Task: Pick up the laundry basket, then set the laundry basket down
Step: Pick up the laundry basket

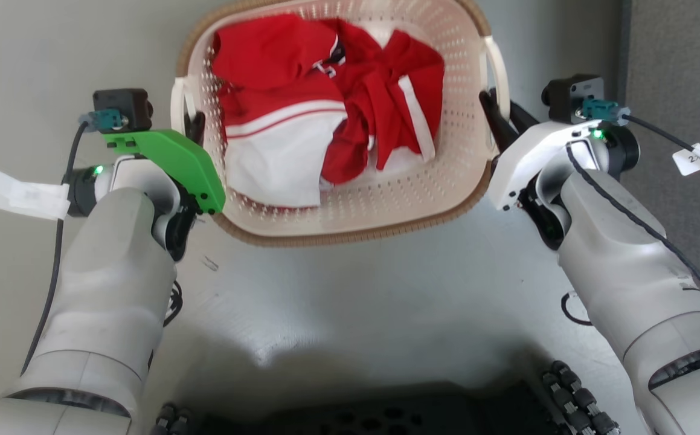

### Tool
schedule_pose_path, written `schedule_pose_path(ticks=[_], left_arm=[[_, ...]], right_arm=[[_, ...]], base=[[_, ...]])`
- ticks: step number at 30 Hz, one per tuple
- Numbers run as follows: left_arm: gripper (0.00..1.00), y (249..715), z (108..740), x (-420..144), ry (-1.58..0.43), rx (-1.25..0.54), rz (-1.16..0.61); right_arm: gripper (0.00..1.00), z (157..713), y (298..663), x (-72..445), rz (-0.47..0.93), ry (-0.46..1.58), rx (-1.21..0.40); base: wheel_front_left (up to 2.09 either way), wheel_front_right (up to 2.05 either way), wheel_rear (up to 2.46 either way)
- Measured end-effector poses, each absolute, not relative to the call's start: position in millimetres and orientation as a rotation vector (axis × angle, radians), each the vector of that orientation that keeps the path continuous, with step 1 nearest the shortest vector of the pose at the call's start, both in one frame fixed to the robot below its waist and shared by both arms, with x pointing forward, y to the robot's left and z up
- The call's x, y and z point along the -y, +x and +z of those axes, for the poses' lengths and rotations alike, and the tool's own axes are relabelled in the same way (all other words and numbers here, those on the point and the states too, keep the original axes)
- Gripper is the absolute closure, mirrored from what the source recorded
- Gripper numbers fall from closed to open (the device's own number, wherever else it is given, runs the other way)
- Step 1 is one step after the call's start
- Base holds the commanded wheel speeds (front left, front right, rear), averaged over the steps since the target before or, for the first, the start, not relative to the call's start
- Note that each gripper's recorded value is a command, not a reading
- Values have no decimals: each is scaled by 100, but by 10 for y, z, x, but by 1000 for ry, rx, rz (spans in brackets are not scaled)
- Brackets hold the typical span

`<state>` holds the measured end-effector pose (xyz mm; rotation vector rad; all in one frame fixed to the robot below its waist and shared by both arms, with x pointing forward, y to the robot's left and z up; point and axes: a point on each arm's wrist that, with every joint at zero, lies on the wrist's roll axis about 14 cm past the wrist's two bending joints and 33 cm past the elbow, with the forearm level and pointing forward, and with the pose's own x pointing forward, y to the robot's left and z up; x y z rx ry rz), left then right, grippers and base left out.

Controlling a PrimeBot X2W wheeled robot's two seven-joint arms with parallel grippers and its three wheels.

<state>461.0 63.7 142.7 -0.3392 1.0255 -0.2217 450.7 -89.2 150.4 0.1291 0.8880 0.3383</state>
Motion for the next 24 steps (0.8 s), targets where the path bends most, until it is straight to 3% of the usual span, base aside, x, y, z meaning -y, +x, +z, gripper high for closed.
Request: schedule_pose_path(ticks=[24], left_arm=[[100,4236,1953,-654,-375,-1159,-206]], right_arm=[[100,1962,4176,890,303,154,-1011]], base=[[0,0,0]])
